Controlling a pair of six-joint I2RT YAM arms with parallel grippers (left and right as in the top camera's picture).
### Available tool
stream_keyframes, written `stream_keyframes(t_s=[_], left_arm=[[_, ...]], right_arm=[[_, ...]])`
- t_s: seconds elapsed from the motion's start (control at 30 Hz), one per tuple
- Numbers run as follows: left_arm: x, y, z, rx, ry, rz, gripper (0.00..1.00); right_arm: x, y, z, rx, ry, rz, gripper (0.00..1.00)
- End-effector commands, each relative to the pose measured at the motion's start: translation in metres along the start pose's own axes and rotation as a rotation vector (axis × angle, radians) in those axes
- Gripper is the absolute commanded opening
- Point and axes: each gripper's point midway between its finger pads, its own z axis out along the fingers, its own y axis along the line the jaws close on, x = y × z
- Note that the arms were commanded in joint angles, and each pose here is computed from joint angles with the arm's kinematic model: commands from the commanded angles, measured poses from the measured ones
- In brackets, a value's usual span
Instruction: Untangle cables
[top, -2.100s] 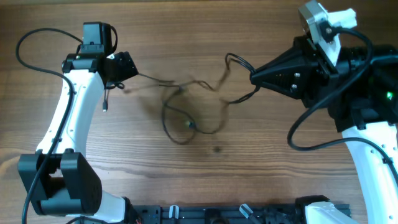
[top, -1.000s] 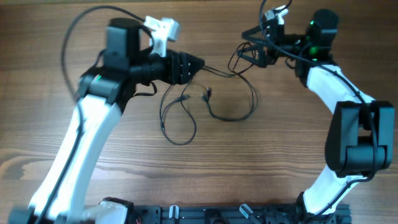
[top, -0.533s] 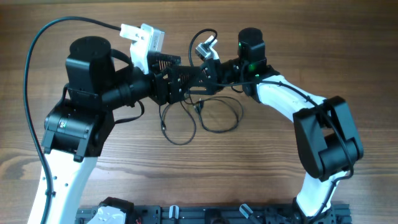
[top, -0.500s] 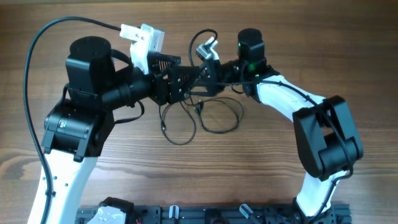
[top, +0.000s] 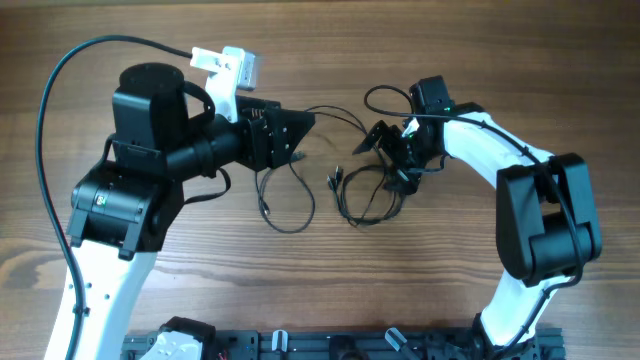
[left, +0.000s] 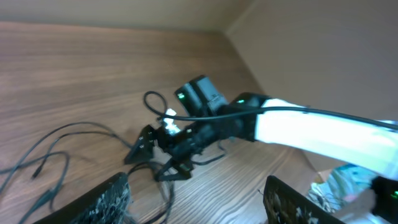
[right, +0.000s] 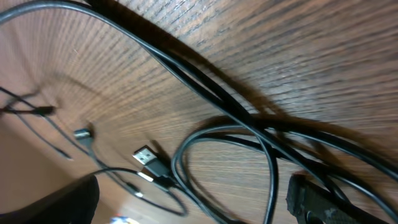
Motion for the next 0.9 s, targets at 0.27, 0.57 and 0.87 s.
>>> stream_keyframes(t_s=[0.27,0.57,0.87], left_arm=[[0.013,0.037,0.007,-0.173,0.048,-0.054,0.72],[0.015,0.048,0.014,-0.208,0.068,-0.038,0.71],[-0.001,0.083,0.003,-0.422,-0.013,-0.016,0.7]], right_arm=[[-0.003,0.012,-0.011,-0.024,-0.005,-0.754,1.0],[-0.003,-0.002,-0.097,0.223,-0.255,-0.312,1.0],[0.011,0.055,-0.073,0.097,-0.231,-0.894,1.0]])
